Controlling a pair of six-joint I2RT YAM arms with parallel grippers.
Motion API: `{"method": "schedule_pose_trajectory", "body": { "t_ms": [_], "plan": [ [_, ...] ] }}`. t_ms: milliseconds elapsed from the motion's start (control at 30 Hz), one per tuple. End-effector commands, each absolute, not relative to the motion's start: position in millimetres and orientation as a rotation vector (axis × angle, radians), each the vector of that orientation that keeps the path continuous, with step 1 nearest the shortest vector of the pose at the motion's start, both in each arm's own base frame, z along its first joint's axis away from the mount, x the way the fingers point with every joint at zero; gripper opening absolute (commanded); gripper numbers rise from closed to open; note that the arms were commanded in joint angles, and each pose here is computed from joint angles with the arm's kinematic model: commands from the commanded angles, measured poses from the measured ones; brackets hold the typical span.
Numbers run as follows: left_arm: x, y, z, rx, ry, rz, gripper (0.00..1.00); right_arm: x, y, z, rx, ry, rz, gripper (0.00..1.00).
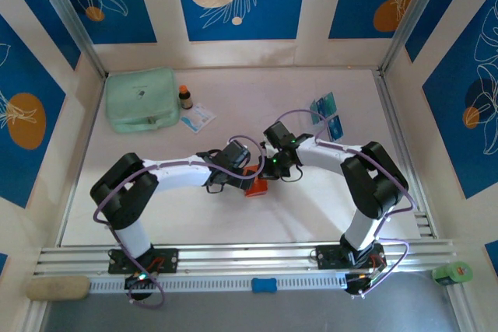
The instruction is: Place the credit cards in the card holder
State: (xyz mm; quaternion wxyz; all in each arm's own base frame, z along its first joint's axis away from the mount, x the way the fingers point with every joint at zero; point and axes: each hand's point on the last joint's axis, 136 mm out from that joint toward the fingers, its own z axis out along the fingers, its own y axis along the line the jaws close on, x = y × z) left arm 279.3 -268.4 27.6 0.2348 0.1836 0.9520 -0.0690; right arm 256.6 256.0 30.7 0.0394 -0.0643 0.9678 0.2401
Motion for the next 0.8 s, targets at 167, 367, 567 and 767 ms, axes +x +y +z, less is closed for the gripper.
{"method": "schedule_pose_trajectory", "body": {
  "t_ms": [167, 367, 567, 767],
  "plan": [
    [268, -250, 8, 0.529, 2.668, -0.091, 1.00, 239, 223, -14, -0.027, 3.105, 0.633, 0.00],
    [268, -249, 9, 0.528, 2.666, -0.094, 1.00, 236, 207, -26, 0.153, 3.148, 0.686, 0.00],
    [268, -249, 11, 0.517, 2.663, -0.097, 1.00, 231, 214, -24, 0.199, 3.124, 0.825, 0.00],
    [278, -253, 31, 0.484, 2.611, -0.120, 1.00, 259, 243, 37, 0.088, 2.935, 1.049, 0.37]
  ]
}}
